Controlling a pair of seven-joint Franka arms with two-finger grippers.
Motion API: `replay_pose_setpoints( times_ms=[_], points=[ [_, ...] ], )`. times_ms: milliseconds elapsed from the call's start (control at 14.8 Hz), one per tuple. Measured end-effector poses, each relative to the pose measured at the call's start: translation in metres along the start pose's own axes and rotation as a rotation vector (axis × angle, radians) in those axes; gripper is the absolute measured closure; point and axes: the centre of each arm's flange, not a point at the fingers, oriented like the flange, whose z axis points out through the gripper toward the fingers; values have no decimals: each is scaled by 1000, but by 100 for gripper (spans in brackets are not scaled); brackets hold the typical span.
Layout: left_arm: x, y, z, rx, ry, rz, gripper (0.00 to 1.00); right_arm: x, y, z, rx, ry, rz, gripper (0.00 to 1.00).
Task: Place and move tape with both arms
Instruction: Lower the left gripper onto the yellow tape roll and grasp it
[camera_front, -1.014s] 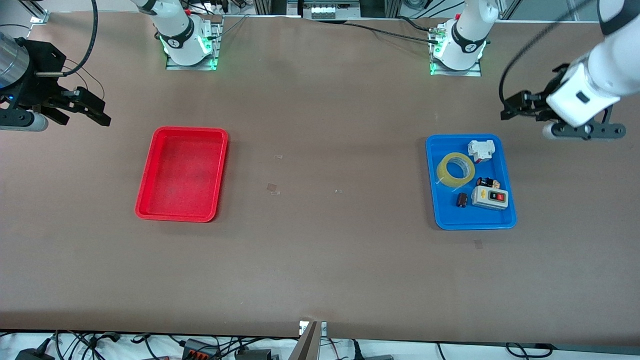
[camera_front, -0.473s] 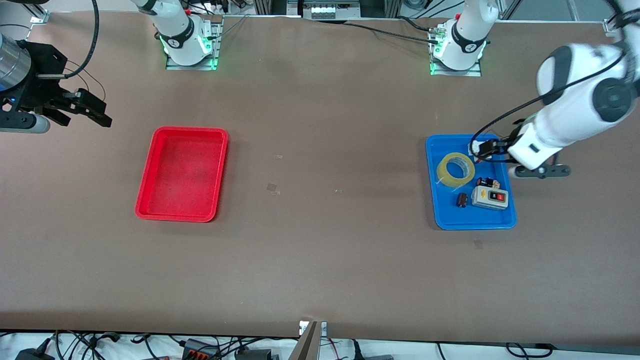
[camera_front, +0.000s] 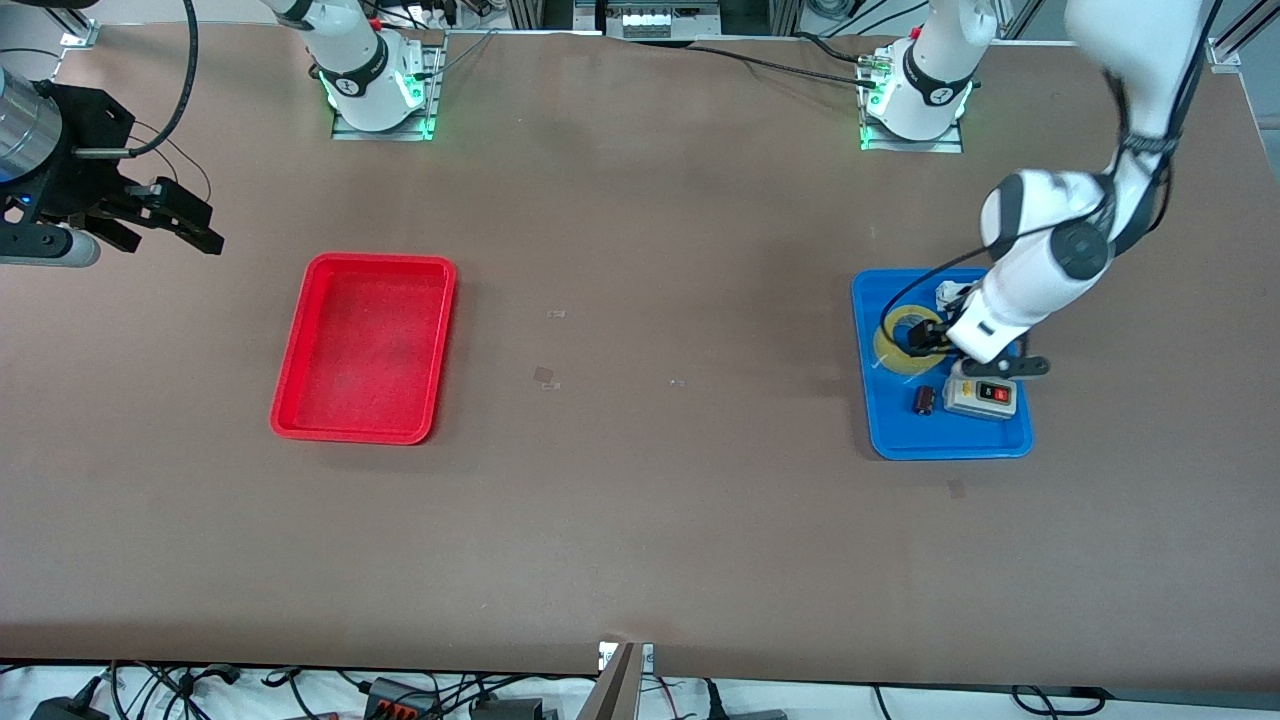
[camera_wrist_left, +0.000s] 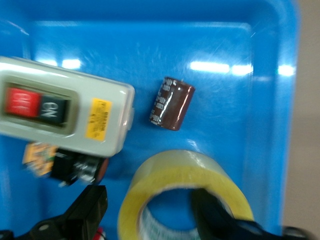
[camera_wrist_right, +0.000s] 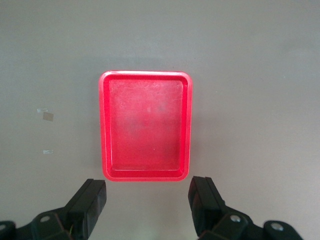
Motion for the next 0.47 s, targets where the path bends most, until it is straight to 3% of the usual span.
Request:
replay_pose_setpoints(
  times_ms=[473],
  points=[
    [4, 0, 5, 0, -4, 0, 3, 0, 0, 0, 0, 0, 0, 1]
  ],
)
